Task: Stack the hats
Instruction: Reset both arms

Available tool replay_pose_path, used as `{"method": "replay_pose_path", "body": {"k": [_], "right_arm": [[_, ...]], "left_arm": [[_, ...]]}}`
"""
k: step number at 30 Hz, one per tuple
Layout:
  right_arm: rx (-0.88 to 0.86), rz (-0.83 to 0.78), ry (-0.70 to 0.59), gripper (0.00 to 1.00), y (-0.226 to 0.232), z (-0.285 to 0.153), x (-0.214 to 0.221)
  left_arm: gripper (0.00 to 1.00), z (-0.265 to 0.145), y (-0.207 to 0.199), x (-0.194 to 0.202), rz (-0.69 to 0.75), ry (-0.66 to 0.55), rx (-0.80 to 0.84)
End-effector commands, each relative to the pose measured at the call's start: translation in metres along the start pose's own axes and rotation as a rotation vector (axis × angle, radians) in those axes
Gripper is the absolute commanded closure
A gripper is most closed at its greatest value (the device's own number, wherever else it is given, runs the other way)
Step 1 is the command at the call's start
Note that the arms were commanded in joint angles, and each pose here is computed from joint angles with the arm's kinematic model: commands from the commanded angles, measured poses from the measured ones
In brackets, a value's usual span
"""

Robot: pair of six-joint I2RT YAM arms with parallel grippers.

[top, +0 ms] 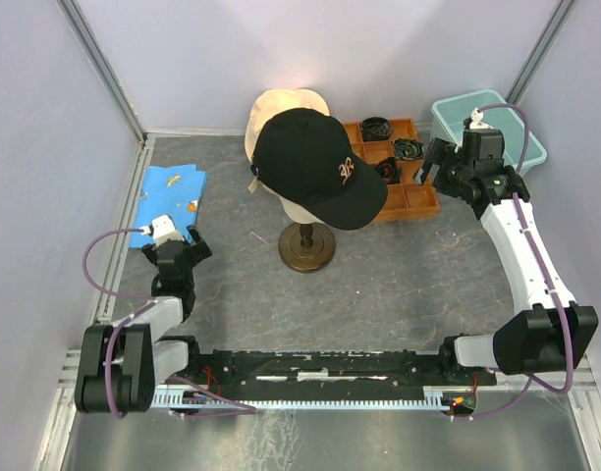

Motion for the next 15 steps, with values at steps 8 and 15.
{"method": "replay_pose_path", "body": {"k": [8, 15], "right_arm": [[-0.044, -0.002, -0.089, 0.01, 0.006, -0.008, -0.016], [-0.071, -0.029, -0.098, 0.01, 0.007, -0.003, -0.006]], "left_arm": [[0.01, 0.016, -0.046, -0.026, 0.102, -0.212, 0.39], [0.01, 0.01, -0.044, -0.015, 0.107, -0.241, 0.426]]}}
Point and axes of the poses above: each gripper's point midway between its finger pads, its own z axis out along the fingers, its own y axis along the line the jaws close on, x = y × z, the point moved 2 cm from there along -z, back along the fingers, and after that the axes turned 12 degrees about -z, right-handed, at the moved point
